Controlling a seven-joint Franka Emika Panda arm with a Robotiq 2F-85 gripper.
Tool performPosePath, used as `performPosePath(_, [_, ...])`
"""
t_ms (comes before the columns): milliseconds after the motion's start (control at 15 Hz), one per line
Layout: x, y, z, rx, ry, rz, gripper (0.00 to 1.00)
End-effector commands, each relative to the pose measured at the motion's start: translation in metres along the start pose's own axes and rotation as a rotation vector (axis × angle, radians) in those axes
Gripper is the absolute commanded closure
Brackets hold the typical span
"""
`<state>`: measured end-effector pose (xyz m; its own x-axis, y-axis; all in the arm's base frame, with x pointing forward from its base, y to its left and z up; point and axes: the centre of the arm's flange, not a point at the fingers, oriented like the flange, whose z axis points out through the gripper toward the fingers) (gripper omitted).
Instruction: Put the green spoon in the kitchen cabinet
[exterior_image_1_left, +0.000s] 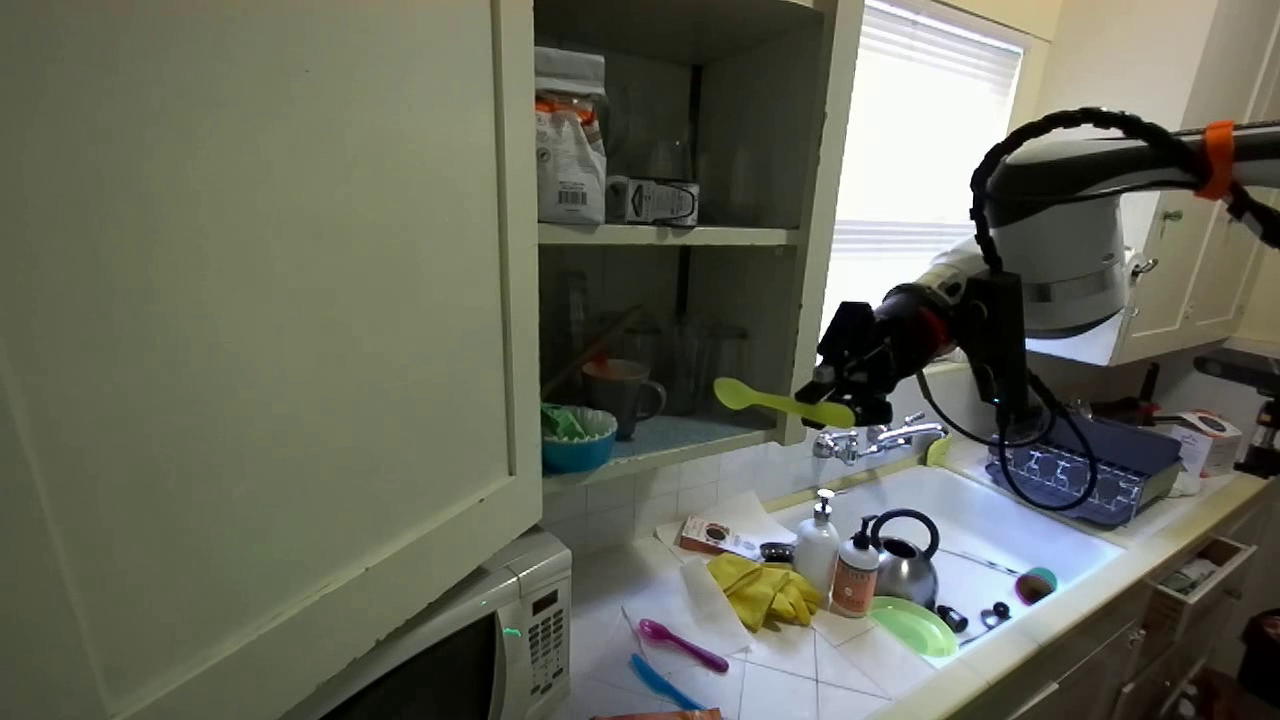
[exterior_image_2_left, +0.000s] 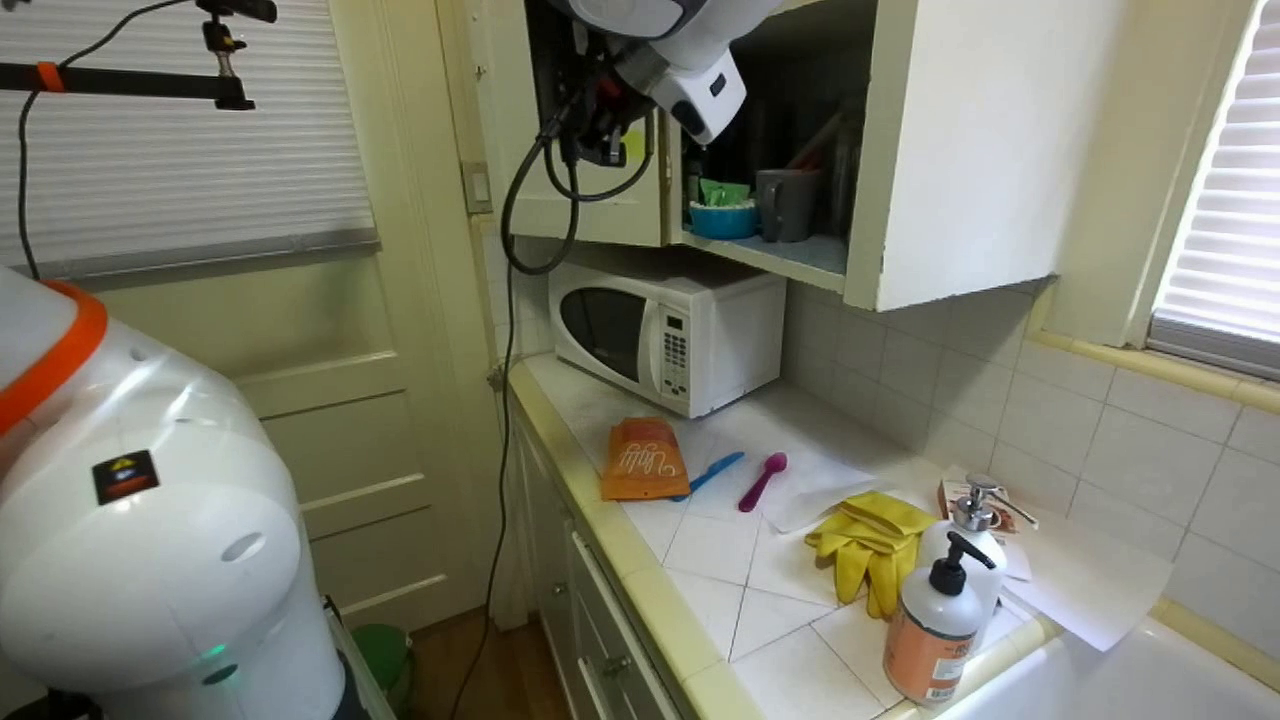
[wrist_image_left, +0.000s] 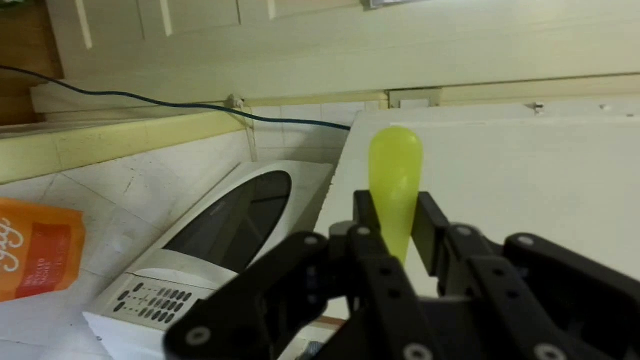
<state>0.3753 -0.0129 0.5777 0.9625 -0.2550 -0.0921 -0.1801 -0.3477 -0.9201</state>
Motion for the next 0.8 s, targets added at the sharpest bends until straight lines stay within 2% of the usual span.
performPosePath(0, [0.005,0.001,-0.002,0.015,0.006,0.008,0.76])
performPosePath(200, [0.014,0.004,0.000,0.027,0.006,0.020,0.76])
performPosePath(267, [0.015,0.004,0.000,0.027,0.006,0.020,0.94])
performPosePath(400, [0.038,0.003,0.008,0.069,0.058,0.078,0.94])
performPosePath(733, [0.067,-0.007,0.030,0.202,0.165,0.196,0.94])
